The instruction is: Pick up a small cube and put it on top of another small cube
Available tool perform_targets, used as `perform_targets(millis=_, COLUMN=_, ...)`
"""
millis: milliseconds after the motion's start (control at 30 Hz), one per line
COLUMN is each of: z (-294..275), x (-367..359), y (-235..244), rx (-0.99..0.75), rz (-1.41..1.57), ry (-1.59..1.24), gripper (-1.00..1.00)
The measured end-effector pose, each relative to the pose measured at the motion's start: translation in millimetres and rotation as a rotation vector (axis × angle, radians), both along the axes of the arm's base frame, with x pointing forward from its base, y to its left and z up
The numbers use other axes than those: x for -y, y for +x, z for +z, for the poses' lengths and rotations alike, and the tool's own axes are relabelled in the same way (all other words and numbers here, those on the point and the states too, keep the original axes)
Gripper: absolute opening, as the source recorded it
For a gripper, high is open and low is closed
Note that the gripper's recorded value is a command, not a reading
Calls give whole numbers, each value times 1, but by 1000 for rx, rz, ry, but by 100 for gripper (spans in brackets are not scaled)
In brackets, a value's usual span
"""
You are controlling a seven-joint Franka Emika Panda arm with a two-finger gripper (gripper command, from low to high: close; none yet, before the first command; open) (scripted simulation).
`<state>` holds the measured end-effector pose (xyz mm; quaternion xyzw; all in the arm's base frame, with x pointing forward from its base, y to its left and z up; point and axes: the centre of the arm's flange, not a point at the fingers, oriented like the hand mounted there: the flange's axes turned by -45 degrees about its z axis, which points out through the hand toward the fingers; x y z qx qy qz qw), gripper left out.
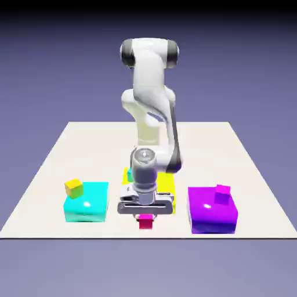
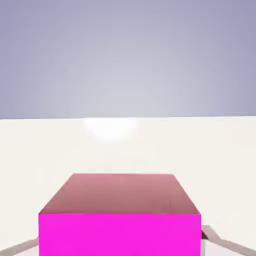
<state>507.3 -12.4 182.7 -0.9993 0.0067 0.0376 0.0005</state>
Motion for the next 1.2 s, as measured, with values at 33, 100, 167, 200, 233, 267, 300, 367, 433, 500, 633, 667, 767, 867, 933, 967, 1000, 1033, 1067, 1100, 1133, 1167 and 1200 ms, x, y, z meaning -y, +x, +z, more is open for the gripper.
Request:
perform_targets(millis=33, z=14, x=1, y=-1, rx=0, rz=-5, ry=1, gripper=-100)
perform_targets(millis=100, z=33, x=7, y=-13, rx=1, rz=-65, ry=8, gripper=-100)
perform_targets(millis=167, z=51, x=13, y=-26, rx=1, rz=-124, ry=14, gripper=-100)
perform_targets(millis=200, z=59, x=17, y=-33, rx=1, rz=-153, ry=17, gripper=-100)
perform_targets(millis=233, z=68, x=20, y=-40, rx=1, rz=-185, ry=19, gripper=-100)
perform_targets(millis=267, z=76, x=23, y=-48, rx=1, rz=-214, ry=21, gripper=-100)
perform_targets(millis=300, z=83, x=27, y=-55, rx=1, rz=-244, ry=22, gripper=-100)
perform_targets(millis=367, z=97, x=31, y=-71, rx=1, rz=-299, ry=25, gripper=-100)
perform_targets(millis=433, z=110, x=34, y=-87, rx=1, rz=-355, ry=25, gripper=-100)
perform_targets(millis=500, z=121, x=38, y=-104, rx=0, rz=-412, ry=25, gripper=-100)
perform_targets(millis=633, z=139, x=45, y=-139, rx=0, rz=-527, ry=20, gripper=-100)
perform_targets(millis=667, z=142, x=47, y=-148, rx=0, rz=-556, ry=18, gripper=-100)
perform_targets(millis=767, z=150, x=50, y=-174, rx=0, rz=-644, ry=10, gripper=-100)
perform_targets(millis=867, z=154, x=52, y=-193, rx=0, rz=-708, ry=2, gripper=-100)
perform_targets(millis=933, z=142, x=52, y=-192, rx=0, rz=-708, ry=3, gripper=-100)
perform_targets(millis=967, z=131, x=52, y=-192, rx=0, rz=-708, ry=3, gripper=-100)
perform_targets(millis=1000, z=119, x=52, y=-192, rx=0, rz=-708, ry=3, gripper=-100)
perform_targets(millis=1033, z=108, x=51, y=-193, rx=0, rz=-708, ry=2, gripper=-100)
perform_targets(millis=1067, z=97, x=51, y=-194, rx=0, rz=-708, ry=2, gripper=-100)
perform_targets(millis=1100, z=86, x=50, y=-195, rx=0, rz=-708, ry=1, gripper=-100)
perform_targets(millis=1133, z=84, x=50, y=-196, rx=0, rz=-708, ry=1, gripper=100)
perform_targets(millis=1167, z=84, x=50, y=-196, rx=0, rz=-708, ry=0, gripper=100)
perform_targets(millis=1200, z=84, x=50, y=-196, rx=0, rz=-708, ry=0, gripper=100)
